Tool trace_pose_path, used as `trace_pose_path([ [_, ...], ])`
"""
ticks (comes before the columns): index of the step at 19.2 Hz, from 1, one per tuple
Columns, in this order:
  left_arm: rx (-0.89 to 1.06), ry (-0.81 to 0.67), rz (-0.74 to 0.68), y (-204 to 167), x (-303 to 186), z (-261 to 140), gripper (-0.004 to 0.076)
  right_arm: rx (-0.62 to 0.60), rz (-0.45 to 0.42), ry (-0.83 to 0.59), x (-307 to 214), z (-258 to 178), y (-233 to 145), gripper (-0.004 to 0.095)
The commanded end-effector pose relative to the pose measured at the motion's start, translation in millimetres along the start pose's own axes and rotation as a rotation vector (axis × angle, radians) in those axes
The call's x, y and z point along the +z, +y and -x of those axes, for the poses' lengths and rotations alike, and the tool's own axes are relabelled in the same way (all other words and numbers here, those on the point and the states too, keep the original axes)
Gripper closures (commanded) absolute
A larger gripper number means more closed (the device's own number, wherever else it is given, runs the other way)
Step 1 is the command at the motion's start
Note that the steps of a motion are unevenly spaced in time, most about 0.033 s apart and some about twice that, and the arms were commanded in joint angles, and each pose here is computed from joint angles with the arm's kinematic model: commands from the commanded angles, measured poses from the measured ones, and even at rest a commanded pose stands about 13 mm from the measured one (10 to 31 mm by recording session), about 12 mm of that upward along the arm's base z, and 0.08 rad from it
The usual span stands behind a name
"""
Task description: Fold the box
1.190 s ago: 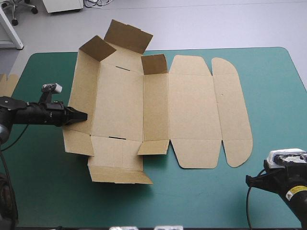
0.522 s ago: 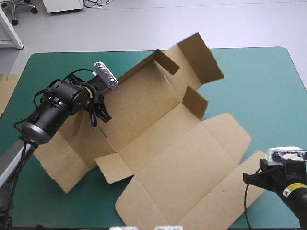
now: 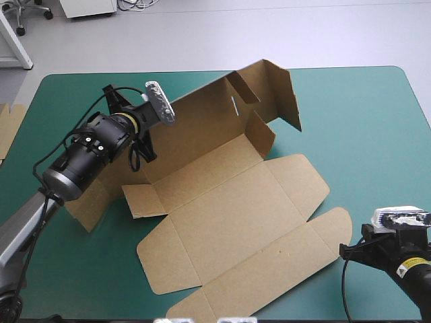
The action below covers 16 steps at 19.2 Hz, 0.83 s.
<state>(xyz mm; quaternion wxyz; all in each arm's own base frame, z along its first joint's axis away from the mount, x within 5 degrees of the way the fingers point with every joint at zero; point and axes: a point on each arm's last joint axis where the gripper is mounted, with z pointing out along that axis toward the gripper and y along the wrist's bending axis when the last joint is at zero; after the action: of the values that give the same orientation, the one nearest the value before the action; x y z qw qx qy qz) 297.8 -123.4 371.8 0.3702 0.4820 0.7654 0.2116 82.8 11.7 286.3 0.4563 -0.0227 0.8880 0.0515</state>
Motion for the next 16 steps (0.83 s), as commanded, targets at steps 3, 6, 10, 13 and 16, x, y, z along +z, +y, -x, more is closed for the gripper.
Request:
trace_pose_path([
  [3, 0.186, -0.093, -0.04, -44, -15, 22, 0.0734, -0.006, 0.008, -0.072, -4, 13, 1, 0.0927],
  [6, 0.245, -0.081, -0.042, -62, -18, 15, 0.0734, -0.003, 0.01, -0.07, -4, 13, 2, 0.0927],
  [10, 0.174, -0.091, -0.047, -66, -30, 2, 0.0734, 0.006, 0.019, -0.075, -4, 13, 2, 0.0927],
  [13, 0.131, -0.091, -0.054, -68, -32, 0, 0.0734, 0.019, 0.035, -0.09, -4, 15, 4, 0.0927],
  [16, 0.167, -0.103, -0.075, -79, -35, 4, 0.0734, 0.019, 0.037, -0.107, -4, 16, 4, 0.0927],
])
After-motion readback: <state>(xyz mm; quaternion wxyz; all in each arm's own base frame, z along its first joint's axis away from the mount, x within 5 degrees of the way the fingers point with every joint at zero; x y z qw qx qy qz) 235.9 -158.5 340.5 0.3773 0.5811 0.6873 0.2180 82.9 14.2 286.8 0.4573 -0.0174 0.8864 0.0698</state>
